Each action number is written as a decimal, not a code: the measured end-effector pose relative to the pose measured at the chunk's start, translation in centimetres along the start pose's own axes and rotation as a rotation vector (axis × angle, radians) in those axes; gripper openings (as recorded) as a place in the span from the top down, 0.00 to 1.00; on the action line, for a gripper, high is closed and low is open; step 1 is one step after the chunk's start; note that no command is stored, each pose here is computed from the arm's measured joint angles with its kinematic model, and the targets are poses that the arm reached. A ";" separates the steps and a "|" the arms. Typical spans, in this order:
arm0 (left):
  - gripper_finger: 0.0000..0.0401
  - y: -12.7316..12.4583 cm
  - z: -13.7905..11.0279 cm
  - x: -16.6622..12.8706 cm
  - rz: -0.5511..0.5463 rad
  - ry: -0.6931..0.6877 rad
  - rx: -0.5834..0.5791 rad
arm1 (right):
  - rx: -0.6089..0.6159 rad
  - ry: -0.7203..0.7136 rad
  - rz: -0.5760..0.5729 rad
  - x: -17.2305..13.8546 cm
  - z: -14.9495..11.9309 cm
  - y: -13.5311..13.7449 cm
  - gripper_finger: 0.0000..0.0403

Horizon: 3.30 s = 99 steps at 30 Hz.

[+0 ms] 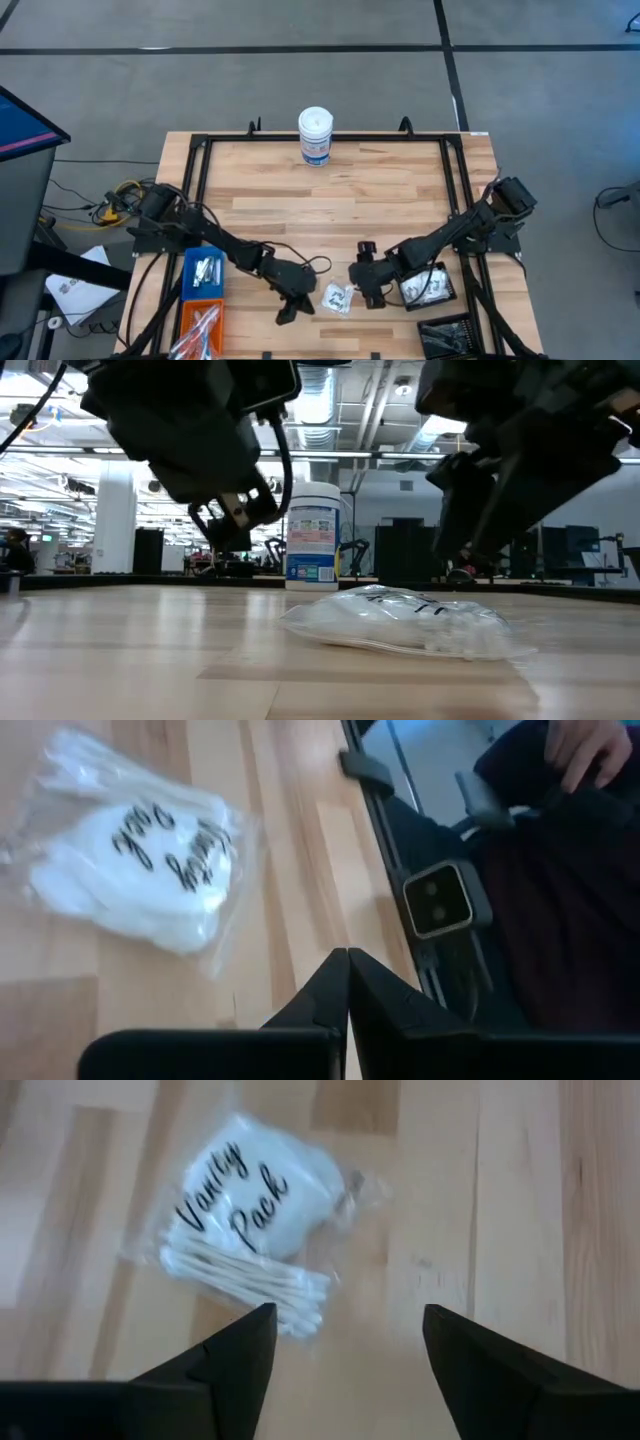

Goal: Pick & Place Travel size toiletries
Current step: Put the white cotton swab pack into the top black bin

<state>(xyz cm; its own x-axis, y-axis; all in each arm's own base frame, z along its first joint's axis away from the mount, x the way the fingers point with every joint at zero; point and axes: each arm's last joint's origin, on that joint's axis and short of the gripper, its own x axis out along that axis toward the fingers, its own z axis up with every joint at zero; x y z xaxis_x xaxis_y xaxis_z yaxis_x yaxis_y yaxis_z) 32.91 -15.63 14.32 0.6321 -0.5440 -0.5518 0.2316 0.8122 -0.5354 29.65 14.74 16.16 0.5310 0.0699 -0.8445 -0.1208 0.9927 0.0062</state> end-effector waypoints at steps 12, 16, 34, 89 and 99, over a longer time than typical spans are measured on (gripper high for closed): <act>1.00 2.9 -1.2 2.4 -0.122 0.086 -0.123 | -0.027 -0.043 0.010 0.0 0.4 0.0 0.58; 1.00 3.3 -1.3 2.7 -0.139 0.084 -0.130 | -0.011 -0.037 0.005 0.3 0.4 -0.2 0.68; 1.00 4.0 -1.2 2.6 -0.077 0.070 -0.143 | 0.055 0.125 0.034 4.3 -0.9 -2.0 0.99; 1.00 4.5 0.6 2.3 0.109 0.040 -0.009 | 0.034 -0.108 0.051 4.4 1.7 -3.6 1.00; 1.00 2.6 2.7 -0.9 0.304 -0.063 0.157 | 0.023 -0.024 0.031 3.6 0.9 -3.1 1.00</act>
<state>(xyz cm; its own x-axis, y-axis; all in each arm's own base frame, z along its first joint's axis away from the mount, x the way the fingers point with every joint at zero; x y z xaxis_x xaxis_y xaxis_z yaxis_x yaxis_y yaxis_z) 34.99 -12.46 15.15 0.7332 -0.2617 -0.6276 0.1334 0.9604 -0.2446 32.69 12.02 13.58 0.5475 0.1032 -0.8304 -0.1185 0.9919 0.0451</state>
